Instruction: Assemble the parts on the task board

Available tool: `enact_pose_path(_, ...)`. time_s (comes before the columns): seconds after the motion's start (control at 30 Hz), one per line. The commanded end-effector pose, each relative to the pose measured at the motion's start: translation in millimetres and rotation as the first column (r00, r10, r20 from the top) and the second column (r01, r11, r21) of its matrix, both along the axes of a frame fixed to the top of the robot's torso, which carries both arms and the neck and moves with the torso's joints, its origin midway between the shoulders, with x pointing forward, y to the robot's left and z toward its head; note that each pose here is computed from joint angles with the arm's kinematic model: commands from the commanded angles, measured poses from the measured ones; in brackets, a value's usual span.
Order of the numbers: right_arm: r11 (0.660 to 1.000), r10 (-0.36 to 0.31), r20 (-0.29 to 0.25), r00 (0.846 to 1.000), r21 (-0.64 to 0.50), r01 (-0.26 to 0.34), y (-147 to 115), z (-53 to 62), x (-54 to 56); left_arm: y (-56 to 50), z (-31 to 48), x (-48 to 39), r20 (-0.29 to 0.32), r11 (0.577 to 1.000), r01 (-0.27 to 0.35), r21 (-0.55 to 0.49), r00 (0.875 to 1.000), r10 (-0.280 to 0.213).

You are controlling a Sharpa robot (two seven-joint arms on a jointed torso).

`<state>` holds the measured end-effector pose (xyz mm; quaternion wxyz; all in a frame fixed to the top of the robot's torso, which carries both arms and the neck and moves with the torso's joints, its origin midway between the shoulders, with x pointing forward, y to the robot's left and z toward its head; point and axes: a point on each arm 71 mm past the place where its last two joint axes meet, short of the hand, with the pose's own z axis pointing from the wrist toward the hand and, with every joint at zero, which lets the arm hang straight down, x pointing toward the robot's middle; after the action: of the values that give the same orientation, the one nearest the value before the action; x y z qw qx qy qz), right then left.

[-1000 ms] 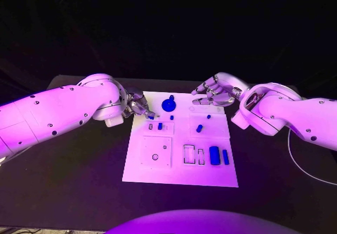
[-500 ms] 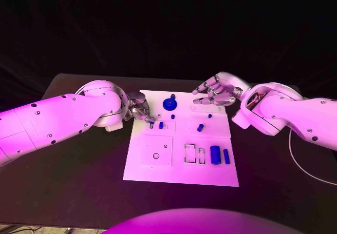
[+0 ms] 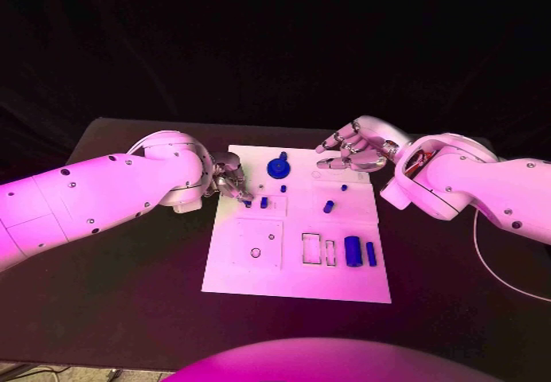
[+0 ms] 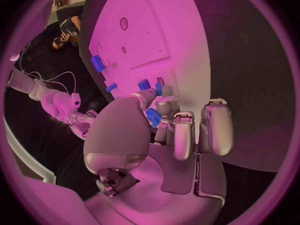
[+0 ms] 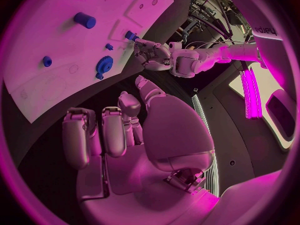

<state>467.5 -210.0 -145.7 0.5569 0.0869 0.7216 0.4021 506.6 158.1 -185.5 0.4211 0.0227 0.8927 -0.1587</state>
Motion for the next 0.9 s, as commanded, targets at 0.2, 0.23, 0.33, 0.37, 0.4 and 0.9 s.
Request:
enact_pose_path(0.2,1.000,0.017,-0.008,1.000,0.001,-0.017,1.5,-0.8,-0.9,-2.2,-6.6,-1.5,-0.038,0.998,0.034,0.051,0.999,-0.032)
enact_pose_path(0.23,1.000,0.017,-0.008,1.000,0.001,-0.017,1.5,-0.8,-0.9,-2.2,-6.8,-1.6,-0.039,0.998,0.035,0.053,0.999,-0.033)
enact_pose_path(0.33,1.000,0.017,-0.008,1.000,0.001,-0.017,1.5,-0.8,-0.9,-1.8,-7.5,-1.7,-0.044,0.998,0.035,0.058,0.999,-0.032)
enact_pose_path(0.37,1.000,0.017,-0.008,1.000,0.001,-0.017,1.5,-0.8,-0.9,-1.5,-7.7,-1.7,-0.045,0.998,0.035,0.059,0.998,-0.032)
enact_pose_path(0.4,1.000,0.017,-0.008,1.000,0.001,-0.017,1.4,-0.9,-0.9,-1.3,-7.8,-1.8,-0.047,0.998,0.035,0.060,0.998,-0.032)
enact_pose_path(0.9,1.000,0.018,-0.009,1.000,0.001,-0.018,1.3,-1.0,-1.0,-3.0,-8.1,-2.8,-0.053,0.997,0.045,0.060,0.998,-0.042)
